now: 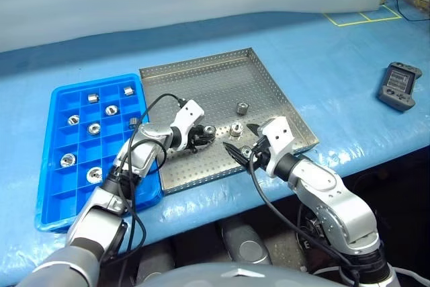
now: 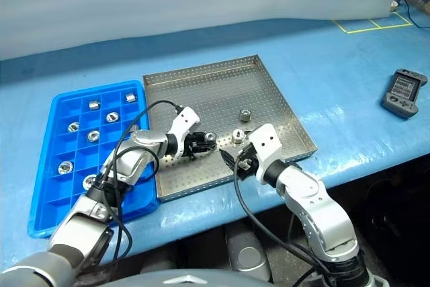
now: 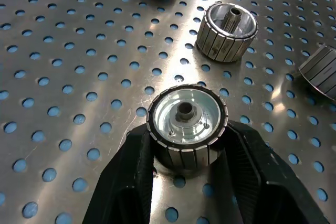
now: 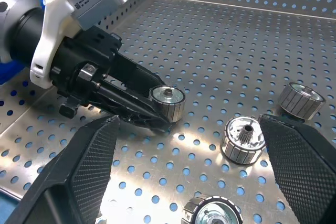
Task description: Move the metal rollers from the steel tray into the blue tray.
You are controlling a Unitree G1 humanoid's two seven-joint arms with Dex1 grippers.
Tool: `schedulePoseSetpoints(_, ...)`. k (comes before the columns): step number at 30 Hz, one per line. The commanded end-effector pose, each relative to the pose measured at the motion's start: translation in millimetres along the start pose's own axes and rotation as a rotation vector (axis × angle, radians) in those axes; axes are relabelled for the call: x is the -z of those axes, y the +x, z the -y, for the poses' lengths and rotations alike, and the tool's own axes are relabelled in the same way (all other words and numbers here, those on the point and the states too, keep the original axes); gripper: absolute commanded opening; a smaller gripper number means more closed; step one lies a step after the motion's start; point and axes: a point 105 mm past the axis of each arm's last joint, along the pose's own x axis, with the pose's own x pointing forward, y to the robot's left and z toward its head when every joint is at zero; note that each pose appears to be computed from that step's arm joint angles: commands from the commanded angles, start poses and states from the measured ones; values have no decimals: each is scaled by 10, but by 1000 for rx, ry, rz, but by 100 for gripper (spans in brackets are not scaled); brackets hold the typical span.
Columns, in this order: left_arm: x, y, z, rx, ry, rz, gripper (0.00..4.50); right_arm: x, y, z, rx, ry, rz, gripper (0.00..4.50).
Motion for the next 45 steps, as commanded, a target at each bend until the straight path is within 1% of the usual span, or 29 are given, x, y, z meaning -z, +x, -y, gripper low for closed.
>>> schedulePoseSetpoints(1,-439,-226,-86,-94,25,223,171,-93,21,-82,-41,-11,35,450)
schedulePoseSetpoints(3,-593,-411,-162,-186,22,332,171,-98,46,-129,-67,-13,35,450)
schedulePoseSetpoints(5,-678,-581,-206,-261,43,394,171,-108,69,-162,-87,-17,36,450)
schedulePoseSetpoints(6,-722,-715,-233,-309,46,435,171,-124,89,-187,-107,-22,40,450)
schedulePoseSetpoints(9,-752,-1125,-320,-468,69,503,171,-172,163,-272,-181,-45,46,450)
schedulePoseSetpoints(12,-656,-1505,-370,-620,89,502,171,-235,243,-359,-273,-80,55,450)
schedulePoseSetpoints(15,-492,-1839,-378,-748,93,470,171,-297,334,-455,-370,-127,61,450)
schedulePoseSetpoints(19,-272,-2117,-288,-882,76,406,171,-367,436,-582,-472,-166,76,450)
schedulePoseSetpoints(22,-94,-2274,-232,-965,21,375,171,-397,498,-728,-554,-174,89,450)
schedulePoseSetpoints(24,63,-2335,-203,-1012,-5,321,171,-377,532,-850,-609,-183,87,450)
schedulePoseSetpoints(27,180,-2357,-149,-1035,-54,299,171,-362,540,-959,-662,-190,87,450)
schedulePoseSetpoints(30,397,-2363,-100,-1063,-124,240,171,-354,530,-1038,-703,-190,88,450)
schedulePoseSetpoints(33,571,-2328,-60,-1059,-197,212,171,-349,522,-1054,-715,-188,87,450)
schedulePoseSetpoints(35,636,-2291,-42,-1045,-225,198,171,-344,517,-1053,-715,-187,86,450)
schedulePoseSetpoints(37,729,-2242,-21,-1025,-240,152,171,-337,510,-1049,-713,-187,83,450)
schedulePoseSetpoints(40,820,-2183,-1,-1003,-282,131,171,-326,496,-1034,-704,-184,78,450)
schedulePoseSetpoints(42,867,-2136,19,-979,-309,114,243,-313,483,-1020,-693,-179,74,450)
schedulePoseSetpoints(43,884,-2123,25,-974,-318,107,269,-307,476,-1014,-688,-176,72,450)
schedulePoseSetpoints(45,905,-2114,26,-973,-330,97,338,-299,467,-1003,-679,-173,70,450)
